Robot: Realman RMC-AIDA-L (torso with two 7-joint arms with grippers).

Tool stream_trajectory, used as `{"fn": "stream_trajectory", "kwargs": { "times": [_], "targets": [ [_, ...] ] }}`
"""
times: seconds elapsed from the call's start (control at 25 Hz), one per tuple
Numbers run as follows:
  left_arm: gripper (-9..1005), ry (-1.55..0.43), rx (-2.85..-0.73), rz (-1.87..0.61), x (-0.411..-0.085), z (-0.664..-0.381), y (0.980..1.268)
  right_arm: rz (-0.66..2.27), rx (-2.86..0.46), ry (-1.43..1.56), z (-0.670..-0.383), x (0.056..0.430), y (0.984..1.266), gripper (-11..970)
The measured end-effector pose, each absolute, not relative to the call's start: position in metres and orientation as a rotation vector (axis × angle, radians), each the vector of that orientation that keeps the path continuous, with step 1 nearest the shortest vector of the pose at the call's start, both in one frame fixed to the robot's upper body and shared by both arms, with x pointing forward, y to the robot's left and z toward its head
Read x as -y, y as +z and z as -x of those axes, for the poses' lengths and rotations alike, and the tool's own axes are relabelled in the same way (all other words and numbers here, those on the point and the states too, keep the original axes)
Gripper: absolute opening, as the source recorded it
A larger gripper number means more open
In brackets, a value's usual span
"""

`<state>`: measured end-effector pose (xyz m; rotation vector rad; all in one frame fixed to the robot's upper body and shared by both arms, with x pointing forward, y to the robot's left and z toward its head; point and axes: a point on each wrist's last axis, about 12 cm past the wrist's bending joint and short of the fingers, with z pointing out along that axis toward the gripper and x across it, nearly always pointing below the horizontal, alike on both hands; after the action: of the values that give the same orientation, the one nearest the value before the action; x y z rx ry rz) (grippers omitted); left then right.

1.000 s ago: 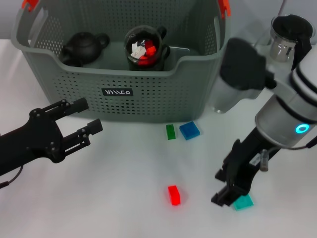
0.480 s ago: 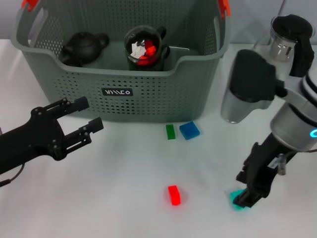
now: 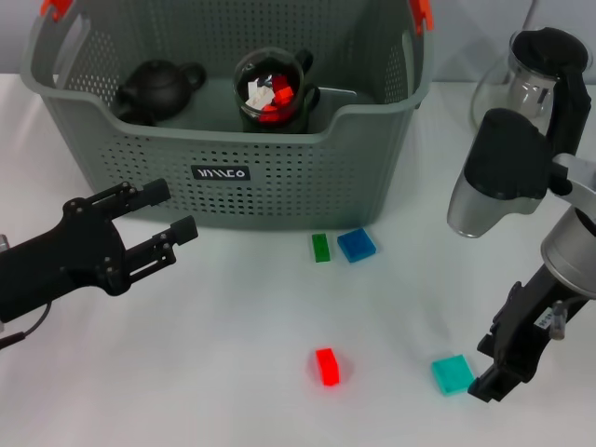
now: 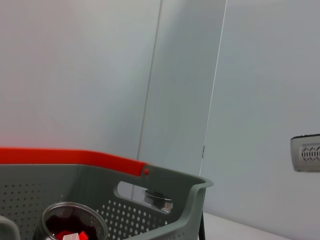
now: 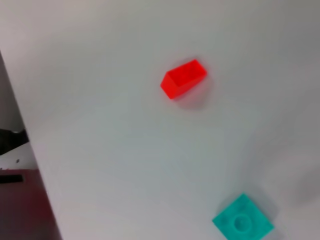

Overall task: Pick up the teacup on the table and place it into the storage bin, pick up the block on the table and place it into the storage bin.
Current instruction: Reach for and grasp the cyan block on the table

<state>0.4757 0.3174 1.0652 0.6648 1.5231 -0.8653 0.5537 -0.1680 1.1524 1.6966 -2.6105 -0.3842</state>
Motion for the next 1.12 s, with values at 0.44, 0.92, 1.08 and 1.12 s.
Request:
{"fn": "stream_trajectory", "kwargs": {
  "times": [0.44, 0.92, 1.08, 1.12],
  "targets": [
    [627, -0.860, -1.530, -0.664, -0.317, -0.477, 1.065, -1.656, 2.564, -0.316, -0.550, 0.169, 1.137, 600],
    [628, -0.863, -1.532, -0.659, -0.317, -0.477, 1.064, -1.639, 2.566, -0.273, -0.552, 0.165, 1.122, 596],
    [628, -0.863, -1.533, -0.658, -0.317, -0.477, 1.064, -1.655, 2.573, -0.251, -0.552, 0.161, 1.119, 596],
    [628, -0.863, -1.533, -0.658, -0.317, -0.477, 1.063, -1.659, 2.573, -0.248, -0.552, 0.160, 1.118, 595]
  ]
}}
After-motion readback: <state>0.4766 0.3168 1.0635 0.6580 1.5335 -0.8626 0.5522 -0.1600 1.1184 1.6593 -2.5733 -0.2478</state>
